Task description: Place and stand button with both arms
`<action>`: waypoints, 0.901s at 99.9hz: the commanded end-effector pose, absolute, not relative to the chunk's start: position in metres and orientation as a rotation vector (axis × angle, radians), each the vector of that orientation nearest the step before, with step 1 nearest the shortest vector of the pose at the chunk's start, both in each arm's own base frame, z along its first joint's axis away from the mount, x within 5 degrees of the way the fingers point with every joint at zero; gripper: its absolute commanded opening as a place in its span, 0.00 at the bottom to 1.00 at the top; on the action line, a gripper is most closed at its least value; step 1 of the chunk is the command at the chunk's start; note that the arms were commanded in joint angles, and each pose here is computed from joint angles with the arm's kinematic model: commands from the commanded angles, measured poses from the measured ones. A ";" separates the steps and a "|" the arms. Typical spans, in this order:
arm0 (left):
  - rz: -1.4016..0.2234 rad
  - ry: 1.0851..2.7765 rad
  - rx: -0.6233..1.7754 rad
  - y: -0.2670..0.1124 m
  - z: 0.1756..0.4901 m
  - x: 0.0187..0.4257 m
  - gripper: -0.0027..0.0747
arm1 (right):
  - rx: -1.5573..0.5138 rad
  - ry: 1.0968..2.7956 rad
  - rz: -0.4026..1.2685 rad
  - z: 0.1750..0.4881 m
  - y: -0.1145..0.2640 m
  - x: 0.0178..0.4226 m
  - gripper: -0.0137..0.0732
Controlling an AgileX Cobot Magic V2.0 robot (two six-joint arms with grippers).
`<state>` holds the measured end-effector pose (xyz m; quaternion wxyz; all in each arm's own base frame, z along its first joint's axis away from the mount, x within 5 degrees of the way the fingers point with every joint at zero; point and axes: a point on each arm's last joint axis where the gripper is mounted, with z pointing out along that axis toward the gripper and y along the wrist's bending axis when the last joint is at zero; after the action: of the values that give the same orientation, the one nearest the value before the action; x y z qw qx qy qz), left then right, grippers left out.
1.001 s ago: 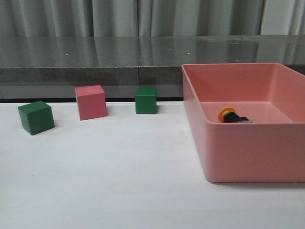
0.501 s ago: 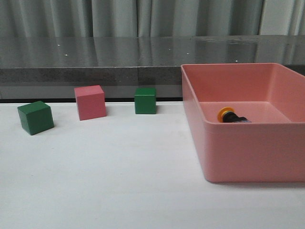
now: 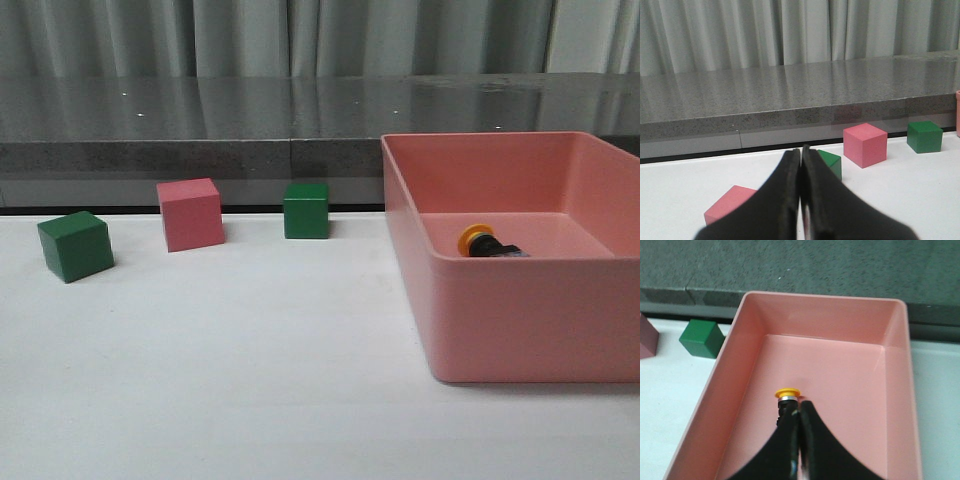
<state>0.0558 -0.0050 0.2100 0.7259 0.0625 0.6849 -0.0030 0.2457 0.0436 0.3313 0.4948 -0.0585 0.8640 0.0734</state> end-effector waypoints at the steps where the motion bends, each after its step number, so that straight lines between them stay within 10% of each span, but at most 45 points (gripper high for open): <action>1: -0.024 1.453 0.141 -0.006 0.203 0.055 0.01 | -0.196 2.011 0.162 0.337 0.053 0.270 0.08; 19: -0.024 1.453 0.141 -0.006 0.203 0.055 0.01 | -0.223 2.107 0.167 0.308 0.066 0.304 0.26; 45: -0.024 1.453 0.141 -0.006 0.203 0.055 0.01 | -0.237 2.187 0.160 0.269 0.075 0.331 0.92; 90: -0.024 1.453 0.141 -0.006 0.203 0.055 0.01 | -0.260 2.358 0.131 0.191 0.081 0.359 0.88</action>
<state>0.0558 -0.0050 0.2100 0.7259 0.0625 0.6849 -0.0030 0.3486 0.0797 0.1720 0.3202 -0.1014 0.9406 0.0507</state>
